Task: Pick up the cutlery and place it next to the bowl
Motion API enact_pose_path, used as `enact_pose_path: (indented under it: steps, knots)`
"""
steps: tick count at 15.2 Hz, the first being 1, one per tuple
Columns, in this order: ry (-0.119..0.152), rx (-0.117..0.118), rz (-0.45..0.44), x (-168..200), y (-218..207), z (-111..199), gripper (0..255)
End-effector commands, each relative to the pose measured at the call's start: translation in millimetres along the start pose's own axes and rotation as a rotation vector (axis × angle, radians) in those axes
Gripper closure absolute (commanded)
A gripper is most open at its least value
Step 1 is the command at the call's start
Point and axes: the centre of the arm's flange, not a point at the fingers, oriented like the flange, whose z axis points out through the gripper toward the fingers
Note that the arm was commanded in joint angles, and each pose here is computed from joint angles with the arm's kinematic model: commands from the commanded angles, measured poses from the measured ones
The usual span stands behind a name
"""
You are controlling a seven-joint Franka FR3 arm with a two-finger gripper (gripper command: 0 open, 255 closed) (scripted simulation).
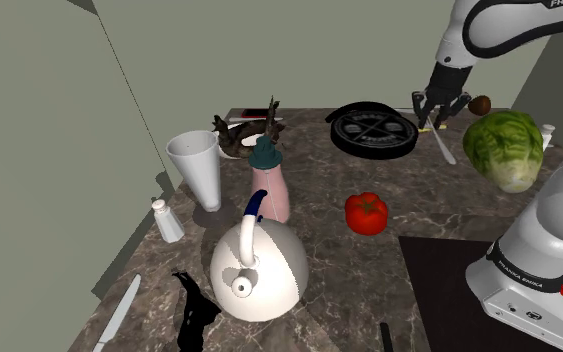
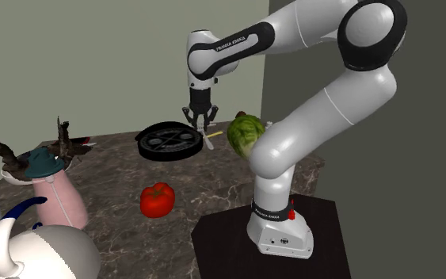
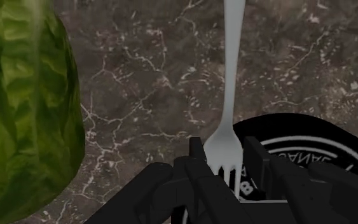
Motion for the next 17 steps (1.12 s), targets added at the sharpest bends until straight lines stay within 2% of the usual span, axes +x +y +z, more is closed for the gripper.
enact_pose_path:
  steps: [1,17]
  knots:
    - [-0.001,0.001,0.001,-8.8,-25.8,0.1,255]
    - [-0.001,0.001,0.001,-66.5,-228.9,-0.8,255]
